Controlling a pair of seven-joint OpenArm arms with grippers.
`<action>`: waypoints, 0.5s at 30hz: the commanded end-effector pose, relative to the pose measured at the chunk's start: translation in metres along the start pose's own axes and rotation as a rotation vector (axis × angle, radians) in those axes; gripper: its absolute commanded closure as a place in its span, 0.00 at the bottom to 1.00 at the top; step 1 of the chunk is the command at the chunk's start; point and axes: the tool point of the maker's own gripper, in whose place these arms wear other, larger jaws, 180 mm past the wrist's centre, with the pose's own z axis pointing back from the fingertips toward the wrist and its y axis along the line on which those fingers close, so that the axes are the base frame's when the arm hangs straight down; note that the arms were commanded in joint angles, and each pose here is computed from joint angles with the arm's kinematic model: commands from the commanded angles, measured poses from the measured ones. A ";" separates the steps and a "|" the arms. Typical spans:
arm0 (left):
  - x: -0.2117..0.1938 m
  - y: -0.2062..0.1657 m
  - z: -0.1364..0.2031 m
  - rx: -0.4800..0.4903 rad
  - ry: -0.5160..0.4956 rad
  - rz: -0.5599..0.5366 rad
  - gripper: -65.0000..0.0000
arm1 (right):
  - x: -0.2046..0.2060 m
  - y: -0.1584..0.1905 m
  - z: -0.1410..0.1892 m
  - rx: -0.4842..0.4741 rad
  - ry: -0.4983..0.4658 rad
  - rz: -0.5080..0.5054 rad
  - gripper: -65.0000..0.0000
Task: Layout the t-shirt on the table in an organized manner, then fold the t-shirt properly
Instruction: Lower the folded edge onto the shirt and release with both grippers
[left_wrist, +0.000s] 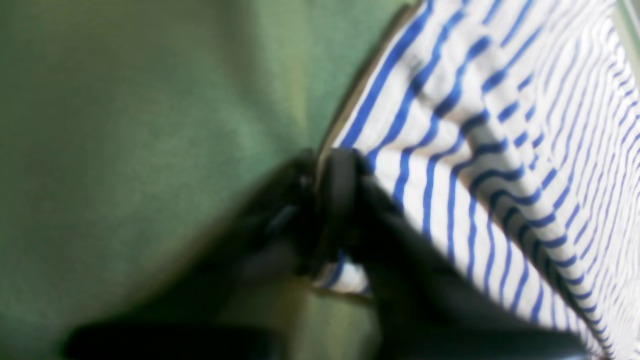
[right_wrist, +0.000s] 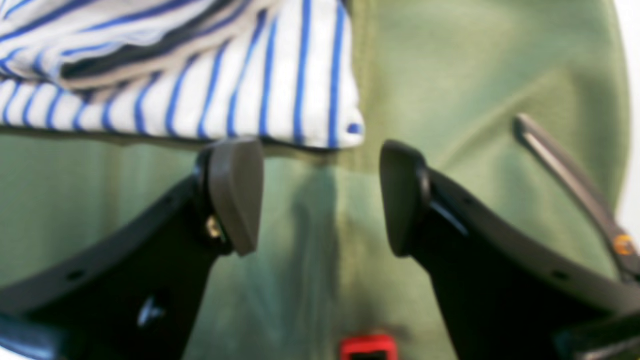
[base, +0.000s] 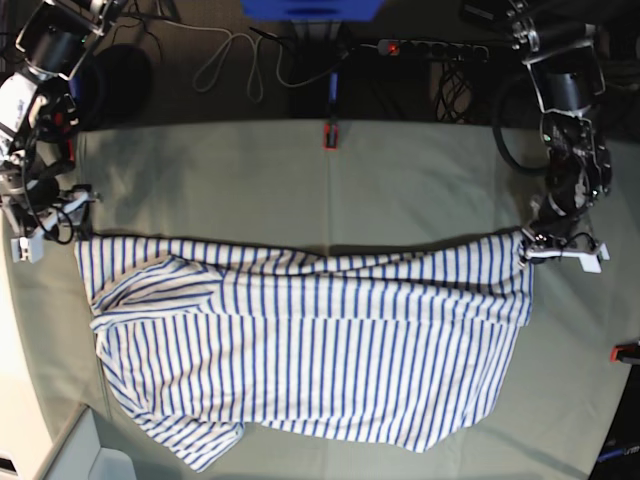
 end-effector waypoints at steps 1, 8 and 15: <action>0.013 -0.005 0.000 -0.012 -0.021 -0.006 1.00 | 0.023 -0.007 0.001 -0.012 -0.064 0.013 0.42; 0.019 -0.003 0.000 -0.012 -0.030 -0.006 1.00 | 0.052 -0.014 -0.017 -0.003 -0.101 -0.026 0.42; 0.022 -0.004 0.000 -0.012 -0.035 -0.010 1.00 | 0.035 -0.026 -0.037 0.020 -0.025 -0.097 0.42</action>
